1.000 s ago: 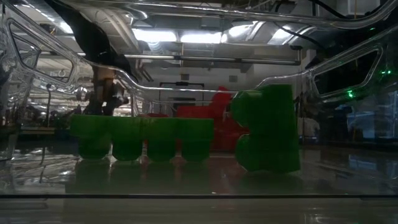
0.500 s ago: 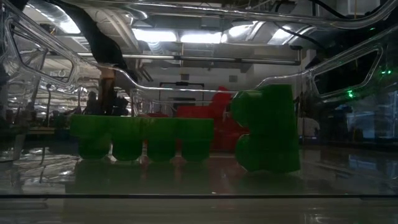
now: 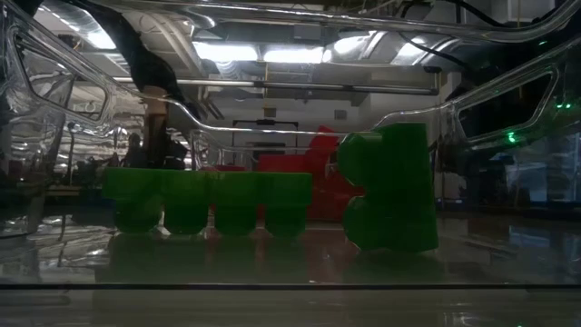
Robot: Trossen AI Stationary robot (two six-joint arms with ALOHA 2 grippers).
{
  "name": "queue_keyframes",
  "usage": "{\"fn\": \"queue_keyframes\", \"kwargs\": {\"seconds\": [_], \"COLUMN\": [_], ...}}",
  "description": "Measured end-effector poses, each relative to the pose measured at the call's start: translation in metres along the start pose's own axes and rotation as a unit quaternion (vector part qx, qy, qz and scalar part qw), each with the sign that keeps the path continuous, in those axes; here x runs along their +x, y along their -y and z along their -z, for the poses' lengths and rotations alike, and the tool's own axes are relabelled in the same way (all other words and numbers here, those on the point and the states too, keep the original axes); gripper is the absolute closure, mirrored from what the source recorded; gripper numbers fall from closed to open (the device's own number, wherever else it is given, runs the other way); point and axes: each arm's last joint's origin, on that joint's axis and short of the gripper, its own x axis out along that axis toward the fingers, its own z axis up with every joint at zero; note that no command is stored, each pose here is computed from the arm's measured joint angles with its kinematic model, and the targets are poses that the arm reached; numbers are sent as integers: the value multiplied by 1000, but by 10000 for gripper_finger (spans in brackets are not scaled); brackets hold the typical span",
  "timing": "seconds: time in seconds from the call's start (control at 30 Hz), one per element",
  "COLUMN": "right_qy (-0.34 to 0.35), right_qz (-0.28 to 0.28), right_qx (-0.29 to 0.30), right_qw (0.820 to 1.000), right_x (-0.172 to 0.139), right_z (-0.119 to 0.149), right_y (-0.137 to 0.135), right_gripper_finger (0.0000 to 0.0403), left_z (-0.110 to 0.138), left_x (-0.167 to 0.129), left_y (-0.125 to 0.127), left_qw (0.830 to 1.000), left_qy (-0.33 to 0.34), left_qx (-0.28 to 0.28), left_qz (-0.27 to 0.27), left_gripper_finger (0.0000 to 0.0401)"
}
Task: Sort blocks
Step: Put the green game piece into the bottom right transparent bin
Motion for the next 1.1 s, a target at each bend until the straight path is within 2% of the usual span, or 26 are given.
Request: {"fn": "queue_keyframes", "kwargs": {"seconds": [0.17, 0.5, 0.63, 1.1], "right_qy": [0, 1, 1, 2], "right_qz": [-2, -2, -2, -2], "right_qx": [0, 1, 1, 1], "right_qw": [1000, 1000, 1000, 1000], "right_x": [0, 0, 0, 0], "right_z": [0, 0, 0, 0], "right_y": [0, 0, 0, 0], "right_gripper_finger": [91, 91, 91, 91], "left_z": [0, 1, 1, 1], "left_x": [0, -2, -3, -3], "left_y": [0, -3, -3, -3], "left_qw": [1000, 1000, 999, 999], "left_qy": [0, 2, 3, 3], "left_qx": [1, 25, 36, 37], "left_qz": [-1, -6, -6, -6], "left_gripper_finger": [226, 317, 341, 347]}}
